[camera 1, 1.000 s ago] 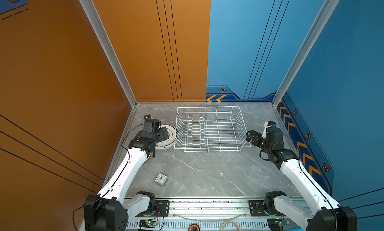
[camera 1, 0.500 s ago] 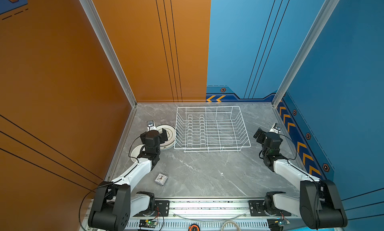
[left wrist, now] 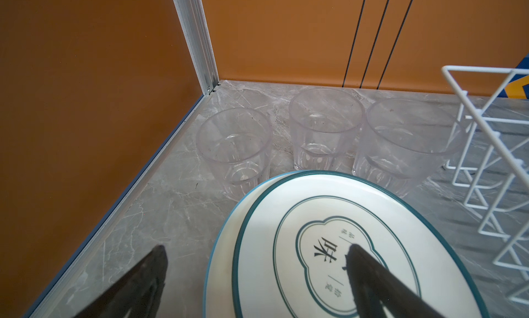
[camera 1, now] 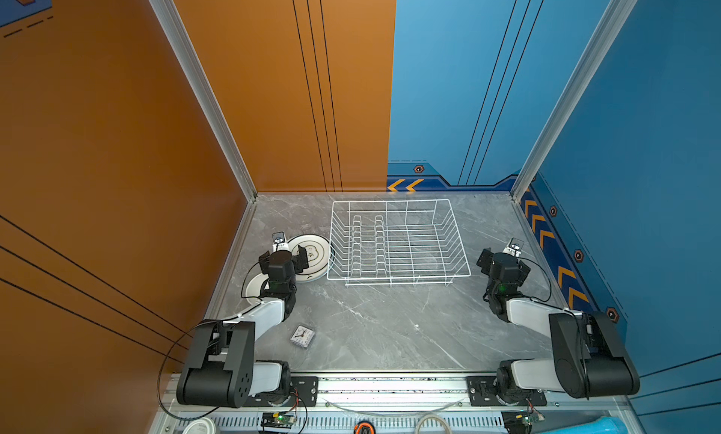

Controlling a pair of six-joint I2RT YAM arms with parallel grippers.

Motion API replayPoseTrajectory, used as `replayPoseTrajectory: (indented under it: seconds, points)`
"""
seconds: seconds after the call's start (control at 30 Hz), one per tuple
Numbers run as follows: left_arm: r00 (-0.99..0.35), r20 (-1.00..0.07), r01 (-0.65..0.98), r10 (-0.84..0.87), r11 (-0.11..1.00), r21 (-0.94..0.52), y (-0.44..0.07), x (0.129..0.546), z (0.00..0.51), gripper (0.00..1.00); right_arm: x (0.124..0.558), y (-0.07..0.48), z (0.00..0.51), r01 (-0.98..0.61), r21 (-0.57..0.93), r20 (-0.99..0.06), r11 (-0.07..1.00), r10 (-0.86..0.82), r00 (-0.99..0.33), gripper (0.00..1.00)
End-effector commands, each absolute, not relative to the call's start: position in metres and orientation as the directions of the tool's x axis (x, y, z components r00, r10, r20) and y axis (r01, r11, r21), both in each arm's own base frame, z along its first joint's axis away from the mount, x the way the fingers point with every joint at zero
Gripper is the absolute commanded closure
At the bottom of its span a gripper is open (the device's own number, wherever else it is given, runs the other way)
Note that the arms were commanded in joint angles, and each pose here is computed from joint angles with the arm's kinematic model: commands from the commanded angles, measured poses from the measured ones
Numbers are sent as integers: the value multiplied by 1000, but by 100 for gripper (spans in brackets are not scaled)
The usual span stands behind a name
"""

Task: Unload the mixed dishes from the dish rack

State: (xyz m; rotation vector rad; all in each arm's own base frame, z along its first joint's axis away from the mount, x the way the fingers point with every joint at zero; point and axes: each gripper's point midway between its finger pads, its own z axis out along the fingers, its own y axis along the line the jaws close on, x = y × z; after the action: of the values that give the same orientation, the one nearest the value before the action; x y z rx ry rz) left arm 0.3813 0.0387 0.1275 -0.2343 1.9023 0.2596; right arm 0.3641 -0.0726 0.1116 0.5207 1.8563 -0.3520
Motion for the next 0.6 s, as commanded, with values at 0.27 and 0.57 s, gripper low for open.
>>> replayPoseTrajectory:
  seconds: [0.27, 0.57]
  points:
    - [-351, -936, -244, -12, 966, 79, 33, 394, 99, 2, 382, -51, 114, 456, -117, -946, 882, 40, -320, 0]
    - [-325, -945, -199, 13, 977, 82, 25, 392, 92, 2, 373, -35, 119, 410, -130, -964, 903, -18, -266, 0]
